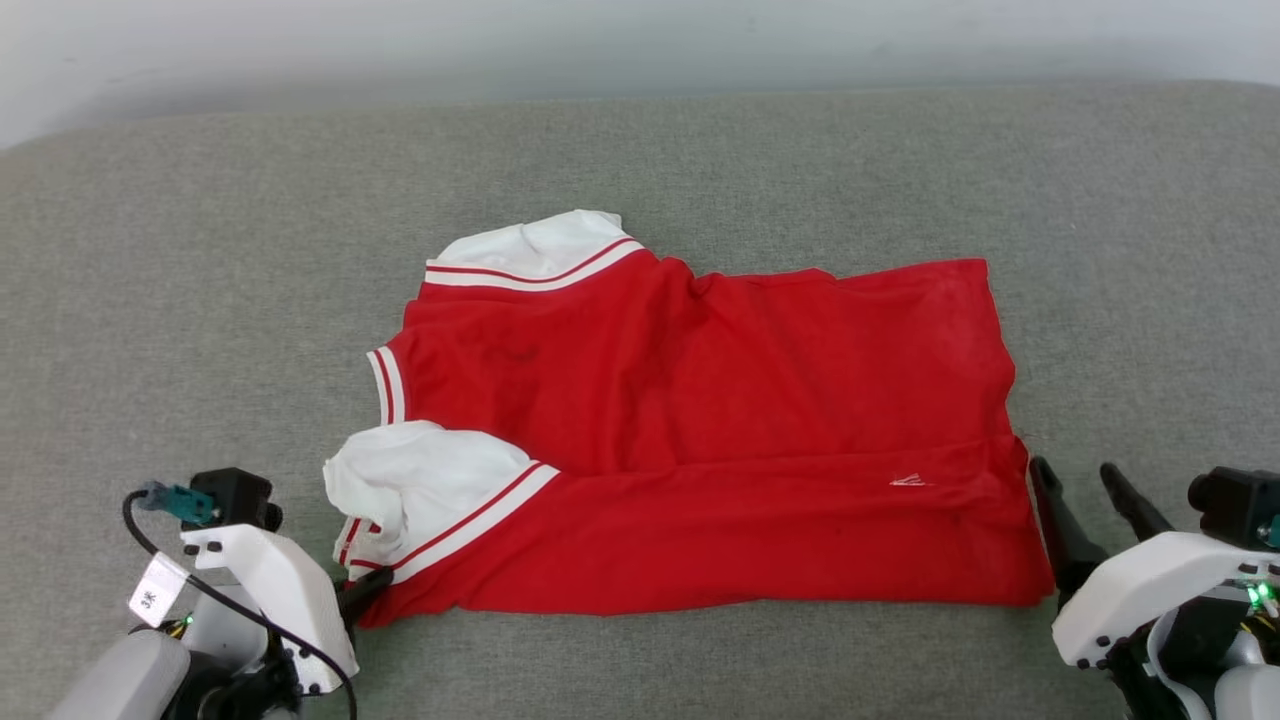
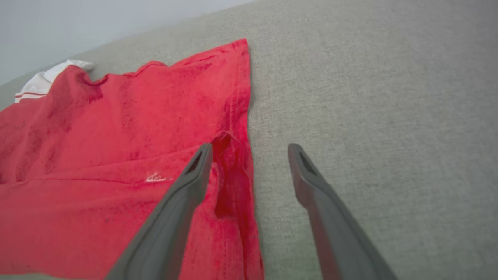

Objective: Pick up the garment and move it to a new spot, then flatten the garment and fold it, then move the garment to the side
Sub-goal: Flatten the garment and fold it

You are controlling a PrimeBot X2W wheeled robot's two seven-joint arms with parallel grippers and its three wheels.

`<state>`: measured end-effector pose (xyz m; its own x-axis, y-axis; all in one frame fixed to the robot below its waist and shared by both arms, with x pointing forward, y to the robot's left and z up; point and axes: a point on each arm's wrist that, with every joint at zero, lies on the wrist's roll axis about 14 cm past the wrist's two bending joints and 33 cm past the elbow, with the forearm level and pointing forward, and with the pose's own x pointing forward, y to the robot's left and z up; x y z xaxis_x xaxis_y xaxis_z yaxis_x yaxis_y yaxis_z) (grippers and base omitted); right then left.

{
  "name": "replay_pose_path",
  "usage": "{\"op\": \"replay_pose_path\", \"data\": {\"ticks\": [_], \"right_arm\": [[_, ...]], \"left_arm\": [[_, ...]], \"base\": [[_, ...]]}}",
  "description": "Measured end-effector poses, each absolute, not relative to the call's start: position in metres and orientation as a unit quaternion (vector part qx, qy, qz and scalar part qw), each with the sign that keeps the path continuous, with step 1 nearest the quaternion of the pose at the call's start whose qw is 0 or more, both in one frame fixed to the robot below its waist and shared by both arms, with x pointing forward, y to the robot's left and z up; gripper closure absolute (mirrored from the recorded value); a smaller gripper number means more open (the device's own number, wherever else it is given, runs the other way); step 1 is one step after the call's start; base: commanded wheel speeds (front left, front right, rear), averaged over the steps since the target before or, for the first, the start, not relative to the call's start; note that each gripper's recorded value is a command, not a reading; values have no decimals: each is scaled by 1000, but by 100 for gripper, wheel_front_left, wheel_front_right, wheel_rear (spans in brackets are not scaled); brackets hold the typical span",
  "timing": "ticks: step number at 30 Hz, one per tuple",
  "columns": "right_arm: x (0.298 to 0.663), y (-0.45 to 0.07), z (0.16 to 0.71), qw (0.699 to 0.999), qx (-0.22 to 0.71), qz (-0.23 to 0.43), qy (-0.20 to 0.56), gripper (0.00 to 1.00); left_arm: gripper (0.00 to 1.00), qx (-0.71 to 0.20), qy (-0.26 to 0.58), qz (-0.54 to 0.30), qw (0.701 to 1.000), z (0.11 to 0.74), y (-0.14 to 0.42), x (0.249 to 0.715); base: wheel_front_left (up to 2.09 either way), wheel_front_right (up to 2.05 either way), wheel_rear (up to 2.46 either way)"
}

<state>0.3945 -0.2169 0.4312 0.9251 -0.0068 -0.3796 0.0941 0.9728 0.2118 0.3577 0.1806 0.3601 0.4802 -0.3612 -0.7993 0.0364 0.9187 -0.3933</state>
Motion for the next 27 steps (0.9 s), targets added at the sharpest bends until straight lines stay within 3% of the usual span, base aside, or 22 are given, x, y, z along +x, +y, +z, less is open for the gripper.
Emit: {"op": "replay_pose_path", "data": {"ticks": [12,20,21,22,27], "right_arm": [[371,-209,402,919,95,18,383,0],[363,-186,374,879,93,53,465,0],[358,-181,364,864,97,58,490,56],[359,-181,363,863,99,59,493,100],[363,-176,370,868,110,64,479,100]], "left_arm": [[100,-135,412,-132,891,395,184,369],[100,-128,398,-136,898,403,181,376],[100,-130,399,-138,897,402,179,377],[100,-130,398,-138,897,402,178,377],[100,-133,385,-137,903,408,178,378]], "base": [[0,0,0],[0,0,0],[0,0,0],[0,0,0],[0,0,0]]}}
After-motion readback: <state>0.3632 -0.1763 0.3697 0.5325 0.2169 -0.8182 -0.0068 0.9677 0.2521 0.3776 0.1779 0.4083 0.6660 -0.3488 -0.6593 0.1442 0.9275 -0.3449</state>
